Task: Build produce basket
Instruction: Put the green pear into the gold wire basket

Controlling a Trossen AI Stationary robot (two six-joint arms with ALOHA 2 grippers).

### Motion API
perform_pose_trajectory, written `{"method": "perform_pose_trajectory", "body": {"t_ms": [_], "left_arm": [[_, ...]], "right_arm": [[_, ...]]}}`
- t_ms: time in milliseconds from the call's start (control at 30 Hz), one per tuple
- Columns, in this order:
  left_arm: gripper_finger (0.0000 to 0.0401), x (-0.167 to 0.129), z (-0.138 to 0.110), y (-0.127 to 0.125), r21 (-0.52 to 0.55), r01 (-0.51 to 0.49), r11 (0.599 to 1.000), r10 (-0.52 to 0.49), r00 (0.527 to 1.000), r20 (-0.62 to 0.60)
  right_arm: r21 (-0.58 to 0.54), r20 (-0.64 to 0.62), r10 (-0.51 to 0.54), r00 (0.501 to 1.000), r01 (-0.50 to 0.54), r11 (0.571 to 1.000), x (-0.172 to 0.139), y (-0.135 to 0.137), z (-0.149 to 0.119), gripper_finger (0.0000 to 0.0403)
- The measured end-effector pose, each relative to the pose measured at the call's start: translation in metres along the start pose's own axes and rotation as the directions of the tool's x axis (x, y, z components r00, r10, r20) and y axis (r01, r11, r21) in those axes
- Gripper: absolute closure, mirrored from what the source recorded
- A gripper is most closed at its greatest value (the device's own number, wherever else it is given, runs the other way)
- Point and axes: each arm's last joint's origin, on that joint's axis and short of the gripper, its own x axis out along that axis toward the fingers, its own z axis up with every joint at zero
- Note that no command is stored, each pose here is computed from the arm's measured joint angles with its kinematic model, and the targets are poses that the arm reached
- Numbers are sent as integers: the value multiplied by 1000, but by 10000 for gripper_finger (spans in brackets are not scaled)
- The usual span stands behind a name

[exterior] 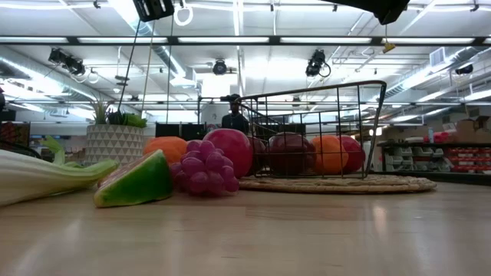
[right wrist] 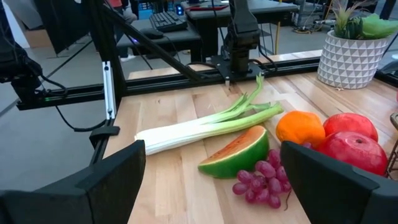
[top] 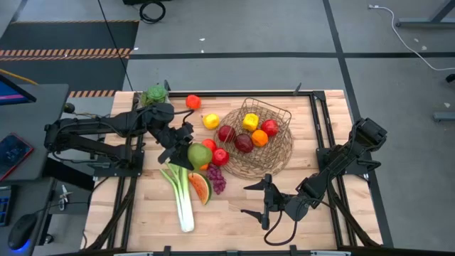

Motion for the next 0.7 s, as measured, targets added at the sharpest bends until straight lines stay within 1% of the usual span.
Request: {"method": "perform_pose_trajectory", "body": {"t_ms": [233,267,367,467,533,633,667,700], "left_arm": [[186,0,1,-2,-1,24,1000,-24,1000,4],[186,1,1,-2,23,28,999,-28,1000,-1],[186,5,-2,-6,174,51,984,-47,999,-25],[186,8,-5,-9,326,69,943,-58,997,-42],[186,9,-6,-10,418,48,907,-39,999,-30],[186,10,-5,-9,563,-7,827,8,1000,1],[186,10,-5,-8,610,-42,791,39,999,19],[186,11,-6,-7,661,-75,747,73,997,31]], "right_arm": [[-2,-5,-2,1000,2,1000,0,0,-1,28],[-2,-5,-2,1000,2,1000,0,0,-1,28],[-3,-5,-1,1000,1,1000,0,0,-1,28],[-3,-5,-2,1000,2,1000,0,0,-1,28],[-3,-5,-1,1000,1,1000,0,0,-1,28],[-2,-5,-2,1000,2,1000,0,0,-1,28],[-2,-5,-2,1000,2,1000,0,0,-1,28],[-2,-5,-2,1000,2,1000,0,0,-1,28]]}}
